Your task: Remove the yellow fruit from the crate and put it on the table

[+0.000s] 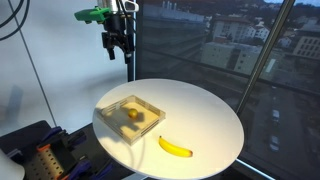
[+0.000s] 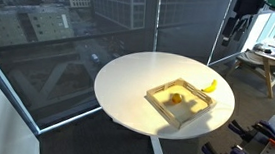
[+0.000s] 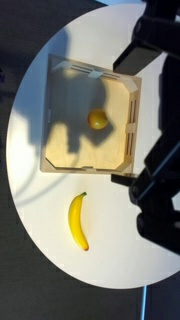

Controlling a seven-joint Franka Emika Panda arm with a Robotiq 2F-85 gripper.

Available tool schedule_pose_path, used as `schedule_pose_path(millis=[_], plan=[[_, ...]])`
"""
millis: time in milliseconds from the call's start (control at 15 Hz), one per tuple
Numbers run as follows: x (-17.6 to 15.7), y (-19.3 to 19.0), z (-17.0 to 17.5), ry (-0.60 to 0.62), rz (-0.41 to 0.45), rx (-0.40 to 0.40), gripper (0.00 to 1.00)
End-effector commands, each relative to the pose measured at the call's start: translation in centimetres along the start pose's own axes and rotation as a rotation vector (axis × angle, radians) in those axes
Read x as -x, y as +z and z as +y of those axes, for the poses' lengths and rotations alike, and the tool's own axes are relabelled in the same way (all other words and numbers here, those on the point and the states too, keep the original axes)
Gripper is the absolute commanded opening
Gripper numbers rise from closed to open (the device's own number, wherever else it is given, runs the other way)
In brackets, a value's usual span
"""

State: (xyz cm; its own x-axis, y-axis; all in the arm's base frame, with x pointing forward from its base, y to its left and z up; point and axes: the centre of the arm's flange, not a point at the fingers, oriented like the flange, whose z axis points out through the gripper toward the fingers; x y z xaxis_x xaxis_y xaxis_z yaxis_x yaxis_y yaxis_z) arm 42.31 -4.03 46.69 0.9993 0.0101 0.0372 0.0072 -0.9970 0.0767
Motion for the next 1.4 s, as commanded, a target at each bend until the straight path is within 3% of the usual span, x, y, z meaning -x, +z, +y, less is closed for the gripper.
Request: schedule_pose_path(millis=[0,400,733,1333], plan=[[-0.7,-0.5,-0.4,-0.012,0.037,-0.067,1.0],[-1.9,-1.1,-1.4,-0.024,0.081,-0.152,1.0],[-3.0,-0.5,-2.4,-0.051,0.052,-0.209,1.0],[-5.1,0.2,-3.3,-0.069,0.028,-0.187,1.0]])
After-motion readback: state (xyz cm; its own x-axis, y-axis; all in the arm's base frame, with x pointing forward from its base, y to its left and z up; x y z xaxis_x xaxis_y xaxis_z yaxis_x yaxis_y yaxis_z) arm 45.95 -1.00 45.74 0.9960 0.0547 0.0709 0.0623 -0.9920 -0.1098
